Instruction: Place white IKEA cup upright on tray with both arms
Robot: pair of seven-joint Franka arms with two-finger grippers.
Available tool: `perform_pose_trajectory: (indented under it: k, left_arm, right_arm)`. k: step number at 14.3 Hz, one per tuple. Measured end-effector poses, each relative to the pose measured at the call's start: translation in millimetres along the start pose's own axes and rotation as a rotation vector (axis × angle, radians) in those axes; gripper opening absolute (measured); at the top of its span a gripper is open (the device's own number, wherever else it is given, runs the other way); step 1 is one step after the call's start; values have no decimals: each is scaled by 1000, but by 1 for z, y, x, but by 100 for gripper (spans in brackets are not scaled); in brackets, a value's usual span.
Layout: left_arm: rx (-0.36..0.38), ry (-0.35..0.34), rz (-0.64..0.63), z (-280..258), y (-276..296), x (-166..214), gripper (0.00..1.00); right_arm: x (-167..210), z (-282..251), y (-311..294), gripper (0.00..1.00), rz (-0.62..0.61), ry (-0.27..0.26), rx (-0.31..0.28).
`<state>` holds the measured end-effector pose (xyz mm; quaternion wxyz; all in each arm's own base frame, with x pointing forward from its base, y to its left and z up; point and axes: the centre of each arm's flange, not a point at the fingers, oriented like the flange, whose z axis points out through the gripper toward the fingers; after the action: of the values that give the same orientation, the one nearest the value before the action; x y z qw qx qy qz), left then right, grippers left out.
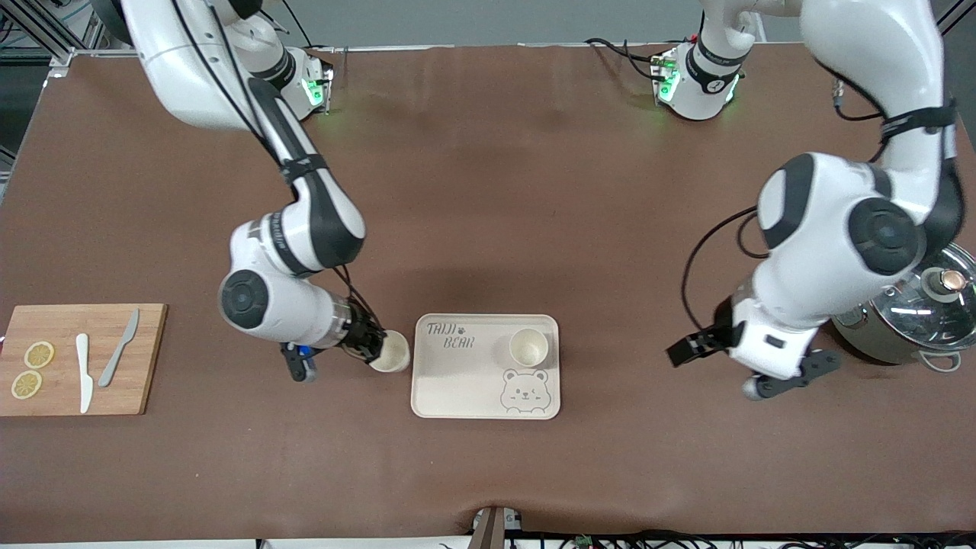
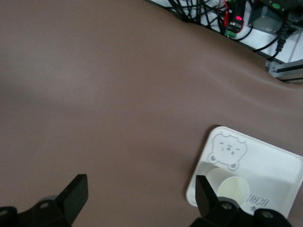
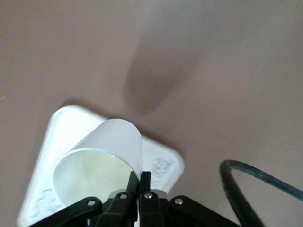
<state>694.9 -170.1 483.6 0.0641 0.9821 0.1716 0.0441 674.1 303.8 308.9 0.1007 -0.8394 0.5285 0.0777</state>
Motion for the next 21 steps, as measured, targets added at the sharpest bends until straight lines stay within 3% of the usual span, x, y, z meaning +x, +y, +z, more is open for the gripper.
perform_pose_trajectory:
  k: [1,3,8,10,13,14,16,19,21]
  left_arm:
    - [11,-10,-9,-14,-17,4,100]
    - [46,-26,-35,-41,-53,12,100]
    - [123,27,3,-97,-94,12,100]
    - [139,9,17,-112,-95,1,100]
    - [159,-21,66,-138,-107,-12,100]
    - [170,-45,80,-145,-116,-16,100]
    - [182,-73,85,-158,-132,-21,100]
    - [179,-68,91,-172,-137,-28,100]
    - [175,-60,105,-182,-136,-37,100]
  right_arm:
    - [-16,9,-7,3,17,7,42]
    - [-41,25,-9,3,34,7,57]
    - [-61,50,1,3,93,5,4]
    - [-57,71,13,3,101,10,-40]
    - [-55,74,15,3,105,10,-45]
    - [-55,74,15,7,107,10,-48]
    - [-53,79,18,27,111,12,-56]
    - [-53,78,18,57,112,12,-64]
    - [-54,71,19,78,109,9,-113]
